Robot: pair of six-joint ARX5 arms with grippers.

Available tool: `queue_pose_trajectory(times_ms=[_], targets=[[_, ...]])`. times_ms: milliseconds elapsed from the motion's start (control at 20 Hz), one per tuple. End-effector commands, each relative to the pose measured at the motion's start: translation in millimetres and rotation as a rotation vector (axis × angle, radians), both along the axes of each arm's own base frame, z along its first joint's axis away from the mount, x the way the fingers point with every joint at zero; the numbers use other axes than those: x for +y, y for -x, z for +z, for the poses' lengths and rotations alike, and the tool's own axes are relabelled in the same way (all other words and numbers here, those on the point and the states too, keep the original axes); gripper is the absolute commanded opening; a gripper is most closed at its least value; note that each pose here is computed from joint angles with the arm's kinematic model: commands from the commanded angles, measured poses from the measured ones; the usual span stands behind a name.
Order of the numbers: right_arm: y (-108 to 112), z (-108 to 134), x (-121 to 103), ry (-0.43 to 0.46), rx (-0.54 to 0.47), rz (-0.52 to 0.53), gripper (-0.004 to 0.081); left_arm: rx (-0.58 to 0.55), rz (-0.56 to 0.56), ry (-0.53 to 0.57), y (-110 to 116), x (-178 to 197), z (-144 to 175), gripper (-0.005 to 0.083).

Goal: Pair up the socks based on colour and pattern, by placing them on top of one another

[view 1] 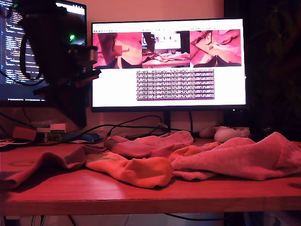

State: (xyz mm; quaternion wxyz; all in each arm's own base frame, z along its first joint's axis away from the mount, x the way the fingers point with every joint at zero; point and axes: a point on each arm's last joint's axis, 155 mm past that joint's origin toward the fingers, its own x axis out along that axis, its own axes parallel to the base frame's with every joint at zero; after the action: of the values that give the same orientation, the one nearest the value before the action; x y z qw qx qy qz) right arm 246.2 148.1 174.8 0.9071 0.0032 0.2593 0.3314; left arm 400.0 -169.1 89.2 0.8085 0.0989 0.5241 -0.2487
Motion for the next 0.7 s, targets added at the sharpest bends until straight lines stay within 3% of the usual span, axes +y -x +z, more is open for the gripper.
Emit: queue_pose_trajectory(times_ms=[0,300,650], targets=[[-6,15,4,-0.020,-0.055,0.006,-0.0011,0.037,-0.017,-0.007,6,5,-30,-0.0020],[-13,24,5,-0.032,-0.099,0.006,-0.0011,0.037,-0.043,0.066,20,4,-67,-0.0020],[-17,12,7,-0.020,-0.056,0.006,-0.0011,-0.075,-0.026,0.062,2,6,-76,-0.0020]])
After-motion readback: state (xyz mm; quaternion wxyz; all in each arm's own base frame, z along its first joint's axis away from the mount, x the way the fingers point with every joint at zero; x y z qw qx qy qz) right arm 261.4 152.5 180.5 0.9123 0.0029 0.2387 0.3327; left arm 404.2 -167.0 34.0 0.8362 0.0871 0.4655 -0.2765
